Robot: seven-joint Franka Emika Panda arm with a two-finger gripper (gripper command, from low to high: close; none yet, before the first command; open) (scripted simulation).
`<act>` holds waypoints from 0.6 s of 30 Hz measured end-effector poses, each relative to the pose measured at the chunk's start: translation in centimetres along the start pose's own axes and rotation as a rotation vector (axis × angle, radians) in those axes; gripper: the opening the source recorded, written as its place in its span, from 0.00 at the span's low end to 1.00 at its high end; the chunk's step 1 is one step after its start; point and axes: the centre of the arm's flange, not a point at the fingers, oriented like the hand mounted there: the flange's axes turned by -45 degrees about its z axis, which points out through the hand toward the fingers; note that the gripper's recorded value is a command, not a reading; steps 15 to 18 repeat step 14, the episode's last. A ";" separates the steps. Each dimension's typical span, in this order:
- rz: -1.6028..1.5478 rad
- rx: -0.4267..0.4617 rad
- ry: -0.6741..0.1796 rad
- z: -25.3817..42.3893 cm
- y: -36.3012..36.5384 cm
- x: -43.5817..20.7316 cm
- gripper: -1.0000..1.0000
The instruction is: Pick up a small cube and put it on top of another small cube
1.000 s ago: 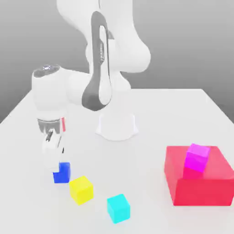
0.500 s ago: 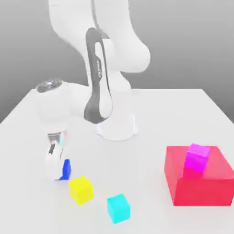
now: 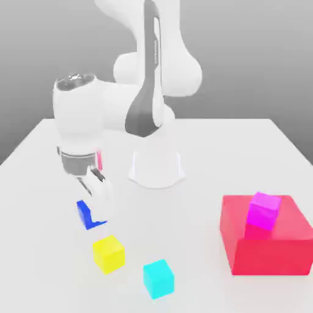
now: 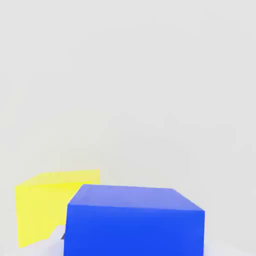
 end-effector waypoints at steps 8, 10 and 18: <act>-0.298 0.001 -0.001 1.5 -3.4 -0.3 0.00; -0.299 0.000 -0.001 3.5 -3.3 -0.3 0.00; -0.299 0.000 -0.001 4.4 -3.2 -0.3 1.00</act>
